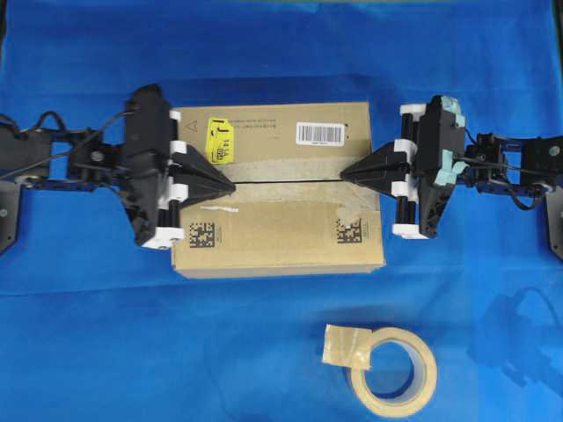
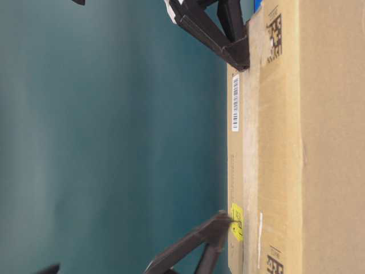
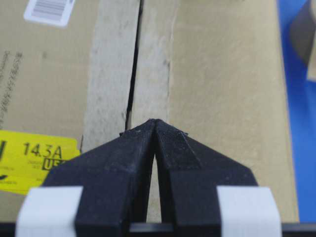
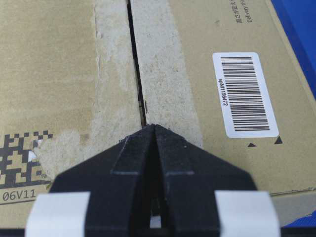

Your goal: Close the cardboard box.

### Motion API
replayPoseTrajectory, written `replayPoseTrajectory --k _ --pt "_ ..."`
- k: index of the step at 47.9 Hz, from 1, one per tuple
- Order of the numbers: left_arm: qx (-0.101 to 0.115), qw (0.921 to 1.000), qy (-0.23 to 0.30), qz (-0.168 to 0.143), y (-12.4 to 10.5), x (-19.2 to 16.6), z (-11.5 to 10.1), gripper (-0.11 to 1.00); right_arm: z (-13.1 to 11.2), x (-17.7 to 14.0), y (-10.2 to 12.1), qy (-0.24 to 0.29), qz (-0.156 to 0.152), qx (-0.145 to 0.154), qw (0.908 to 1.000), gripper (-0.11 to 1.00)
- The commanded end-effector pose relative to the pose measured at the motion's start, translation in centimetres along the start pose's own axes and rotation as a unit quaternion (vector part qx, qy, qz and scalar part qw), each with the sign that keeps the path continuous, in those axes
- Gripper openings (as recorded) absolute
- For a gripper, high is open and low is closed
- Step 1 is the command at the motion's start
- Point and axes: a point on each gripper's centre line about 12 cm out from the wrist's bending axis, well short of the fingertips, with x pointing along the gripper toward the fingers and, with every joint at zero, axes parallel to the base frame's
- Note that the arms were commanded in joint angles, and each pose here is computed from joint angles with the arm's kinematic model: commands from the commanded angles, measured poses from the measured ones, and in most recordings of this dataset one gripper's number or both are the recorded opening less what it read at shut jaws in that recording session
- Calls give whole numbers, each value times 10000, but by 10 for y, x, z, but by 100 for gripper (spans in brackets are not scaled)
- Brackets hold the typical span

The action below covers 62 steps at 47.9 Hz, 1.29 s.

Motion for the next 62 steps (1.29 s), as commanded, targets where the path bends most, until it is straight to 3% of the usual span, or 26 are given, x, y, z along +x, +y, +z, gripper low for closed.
replayPoseTrajectory --k 1,12,33,51,62 --pt "25 9985 -536 -96 -4 -11 9 0 5 0 0 -92 0 21 10000 0" --pt "56 9945 -1024 -190 -4 -27 -6 0 5 0 0 -92 0 36 10000 0" --pt "77 9935 -1125 -126 4 -35 -33 0 6 0 0 -154 0 44 9999 0" --pt "-10 9971 -743 147 20 -21 -59 0 6 0 0 -154 -2 59 9999 0" --pt "1 9975 -689 145 20 -18 -63 0 6 0 0 -154 0 52 9999 0"
